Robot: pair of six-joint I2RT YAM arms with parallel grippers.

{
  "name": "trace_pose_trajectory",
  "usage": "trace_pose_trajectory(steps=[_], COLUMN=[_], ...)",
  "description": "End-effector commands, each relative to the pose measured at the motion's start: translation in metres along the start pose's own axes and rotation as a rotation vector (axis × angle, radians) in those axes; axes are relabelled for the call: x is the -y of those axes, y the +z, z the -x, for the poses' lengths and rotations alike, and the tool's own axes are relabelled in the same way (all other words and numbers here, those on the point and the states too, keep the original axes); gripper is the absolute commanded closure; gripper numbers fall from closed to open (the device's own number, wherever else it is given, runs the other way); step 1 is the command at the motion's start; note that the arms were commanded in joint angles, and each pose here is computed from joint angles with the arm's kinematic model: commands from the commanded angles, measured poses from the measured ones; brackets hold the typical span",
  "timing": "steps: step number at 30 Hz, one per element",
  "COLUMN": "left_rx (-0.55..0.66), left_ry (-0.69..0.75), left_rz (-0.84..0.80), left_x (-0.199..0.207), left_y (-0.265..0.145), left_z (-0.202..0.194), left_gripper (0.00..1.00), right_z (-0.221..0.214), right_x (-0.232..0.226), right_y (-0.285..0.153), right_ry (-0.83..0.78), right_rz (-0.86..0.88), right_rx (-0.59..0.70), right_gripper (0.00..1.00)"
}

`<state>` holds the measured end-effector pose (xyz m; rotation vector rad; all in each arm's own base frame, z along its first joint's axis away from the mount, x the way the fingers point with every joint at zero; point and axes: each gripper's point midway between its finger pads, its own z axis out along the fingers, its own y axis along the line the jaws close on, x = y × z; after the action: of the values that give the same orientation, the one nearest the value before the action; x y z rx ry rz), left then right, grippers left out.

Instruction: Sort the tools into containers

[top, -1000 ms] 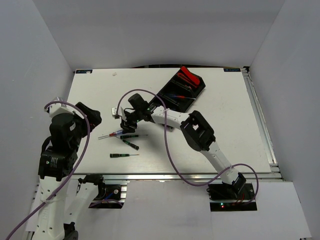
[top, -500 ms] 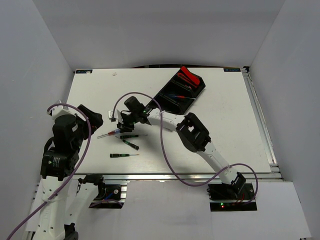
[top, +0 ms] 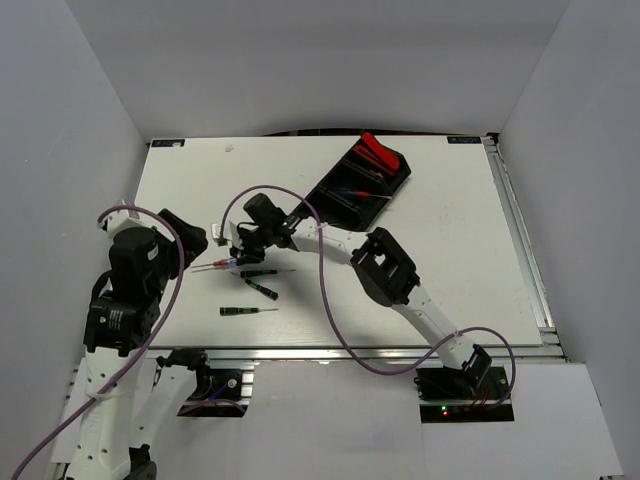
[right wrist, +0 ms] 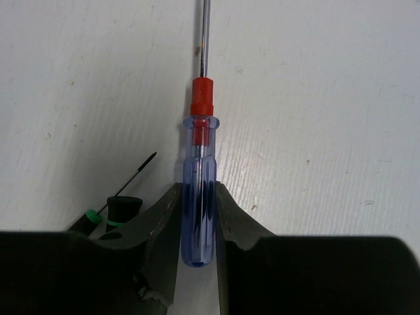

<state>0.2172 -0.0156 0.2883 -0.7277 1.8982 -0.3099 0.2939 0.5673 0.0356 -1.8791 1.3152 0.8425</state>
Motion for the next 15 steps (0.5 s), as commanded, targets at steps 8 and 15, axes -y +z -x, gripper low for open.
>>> trace_pose_trajectory(steps=[8, 15], left_rx=[0.021, 0.119], left_ry=[0.041, 0.096], left_rz=[-0.023, -0.077], left_x=[0.018, 0.047], left_y=[0.014, 0.024], left_z=[0.017, 0.054], left_gripper=[0.02, 0.02], right_z=[0.127, 0.120], right_x=[0.047, 0.081], right_y=[-0.080, -0.181], right_ry=[-0.013, 0.071], right_rz=[-0.098, -0.199], right_rx=[0.297, 0.287], right_gripper=[1.00, 1.00])
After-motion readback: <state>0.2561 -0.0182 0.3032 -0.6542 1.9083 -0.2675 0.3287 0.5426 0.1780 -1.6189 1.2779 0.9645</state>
